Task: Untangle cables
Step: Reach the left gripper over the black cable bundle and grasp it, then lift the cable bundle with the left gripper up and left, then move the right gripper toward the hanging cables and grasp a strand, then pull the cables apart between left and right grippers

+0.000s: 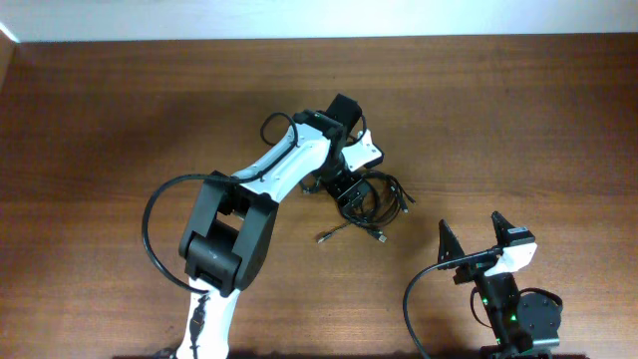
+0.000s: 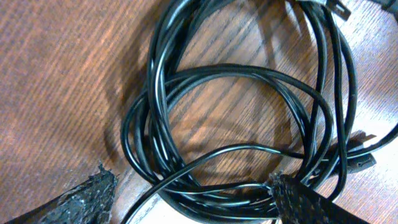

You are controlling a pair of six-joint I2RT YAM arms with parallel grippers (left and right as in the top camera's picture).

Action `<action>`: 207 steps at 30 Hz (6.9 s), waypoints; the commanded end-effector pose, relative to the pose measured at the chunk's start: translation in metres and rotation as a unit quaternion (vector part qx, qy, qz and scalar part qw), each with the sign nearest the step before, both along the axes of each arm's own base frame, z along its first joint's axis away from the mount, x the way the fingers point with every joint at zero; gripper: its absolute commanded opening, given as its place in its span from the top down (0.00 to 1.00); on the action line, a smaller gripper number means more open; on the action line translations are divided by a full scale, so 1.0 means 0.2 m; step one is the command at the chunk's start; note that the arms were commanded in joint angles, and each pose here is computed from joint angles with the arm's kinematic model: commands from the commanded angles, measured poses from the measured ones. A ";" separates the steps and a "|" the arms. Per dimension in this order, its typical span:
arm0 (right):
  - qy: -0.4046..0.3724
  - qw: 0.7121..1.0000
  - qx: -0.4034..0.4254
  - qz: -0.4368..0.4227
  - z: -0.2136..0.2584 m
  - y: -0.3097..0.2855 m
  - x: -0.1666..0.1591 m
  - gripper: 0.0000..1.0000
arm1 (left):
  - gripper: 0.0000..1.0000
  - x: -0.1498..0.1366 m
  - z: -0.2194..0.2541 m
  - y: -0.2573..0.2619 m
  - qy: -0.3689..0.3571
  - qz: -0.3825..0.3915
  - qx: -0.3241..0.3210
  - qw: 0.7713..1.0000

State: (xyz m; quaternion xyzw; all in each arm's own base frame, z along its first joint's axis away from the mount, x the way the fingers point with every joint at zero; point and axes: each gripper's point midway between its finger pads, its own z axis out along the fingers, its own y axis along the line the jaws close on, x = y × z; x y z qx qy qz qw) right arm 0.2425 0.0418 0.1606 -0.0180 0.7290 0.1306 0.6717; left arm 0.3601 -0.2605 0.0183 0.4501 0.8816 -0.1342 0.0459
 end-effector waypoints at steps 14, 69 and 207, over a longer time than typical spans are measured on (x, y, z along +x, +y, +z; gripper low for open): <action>0.002 1.000 0.002 0.000 -0.01 0.00 0.00 0.01 | 0.71 -0.12 -0.17 0.09 0.036 -0.002 0.033 0.999; 0.109 0.992 -0.012 0.061 0.22 0.10 0.02 0.01 | 1.00 0.12 1.19 0.43 -0.231 -0.001 -0.165 0.959; 0.201 0.926 0.064 0.313 0.52 0.53 0.46 0.96 | 0.01 0.18 0.96 0.33 -0.160 0.131 -0.112 0.972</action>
